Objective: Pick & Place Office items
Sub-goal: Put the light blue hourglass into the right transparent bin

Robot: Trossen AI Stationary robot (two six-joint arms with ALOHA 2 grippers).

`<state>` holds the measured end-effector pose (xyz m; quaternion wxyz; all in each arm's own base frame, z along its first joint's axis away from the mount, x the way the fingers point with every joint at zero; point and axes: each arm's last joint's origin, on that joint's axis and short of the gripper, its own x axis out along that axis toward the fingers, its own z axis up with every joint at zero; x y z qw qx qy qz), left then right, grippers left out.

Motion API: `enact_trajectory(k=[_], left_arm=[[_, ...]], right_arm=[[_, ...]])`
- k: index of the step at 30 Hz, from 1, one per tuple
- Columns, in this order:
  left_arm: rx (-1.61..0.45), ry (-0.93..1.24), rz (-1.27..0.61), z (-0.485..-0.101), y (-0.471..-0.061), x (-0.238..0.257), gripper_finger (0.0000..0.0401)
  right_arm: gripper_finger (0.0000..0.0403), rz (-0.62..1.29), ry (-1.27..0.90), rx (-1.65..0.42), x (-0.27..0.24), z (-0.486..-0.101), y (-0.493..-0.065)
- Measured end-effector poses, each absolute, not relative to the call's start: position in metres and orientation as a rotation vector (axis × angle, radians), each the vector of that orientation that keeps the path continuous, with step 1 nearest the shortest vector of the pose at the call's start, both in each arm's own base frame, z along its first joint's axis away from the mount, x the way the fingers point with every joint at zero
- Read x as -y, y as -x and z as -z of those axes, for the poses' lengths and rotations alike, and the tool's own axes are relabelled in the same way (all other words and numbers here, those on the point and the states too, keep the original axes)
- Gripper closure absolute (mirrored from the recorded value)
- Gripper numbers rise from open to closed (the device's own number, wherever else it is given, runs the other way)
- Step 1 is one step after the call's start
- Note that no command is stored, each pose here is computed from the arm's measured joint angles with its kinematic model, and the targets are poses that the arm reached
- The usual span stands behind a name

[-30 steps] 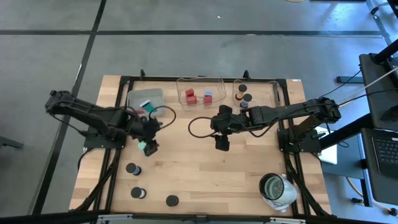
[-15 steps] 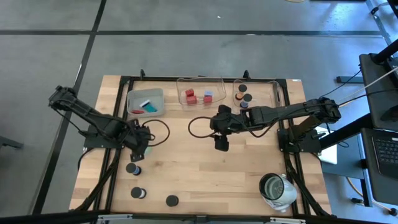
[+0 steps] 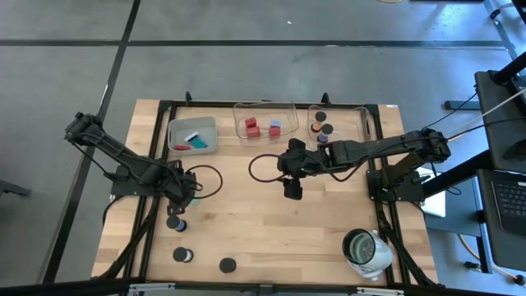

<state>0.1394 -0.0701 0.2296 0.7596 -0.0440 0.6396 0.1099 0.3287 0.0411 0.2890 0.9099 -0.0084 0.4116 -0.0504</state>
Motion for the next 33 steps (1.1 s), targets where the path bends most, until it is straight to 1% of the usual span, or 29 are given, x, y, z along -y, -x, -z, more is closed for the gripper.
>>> enact_trajectory(k=[6,14,21,26,33], left_arm=[[-1.410,0.106,-0.234,-0.219,-0.138,0.070,0.0114],[-1.317,0.086,-0.185,-0.220,-0.147,0.073,0.0114],[-1.285,0.059,-0.205,-0.220,-0.148,0.072,0.0118],[-1.292,0.071,-0.201,-0.220,-0.148,0.073,0.0143],[-1.294,0.074,-0.201,-0.220,-0.148,0.073,0.0205]], right_arm=[[0.0140,0.095,0.026,-0.850,-0.041,-0.289,-0.329],[0.0140,0.097,0.020,-0.849,-0.041,-0.289,-0.329],[0.0140,0.105,0.002,-0.848,-0.041,-0.289,-0.329],[0.0140,0.105,0.001,-0.847,-0.041,-0.289,-0.329],[0.0140,0.105,0.001,-0.847,-0.041,-0.289,-0.329]])
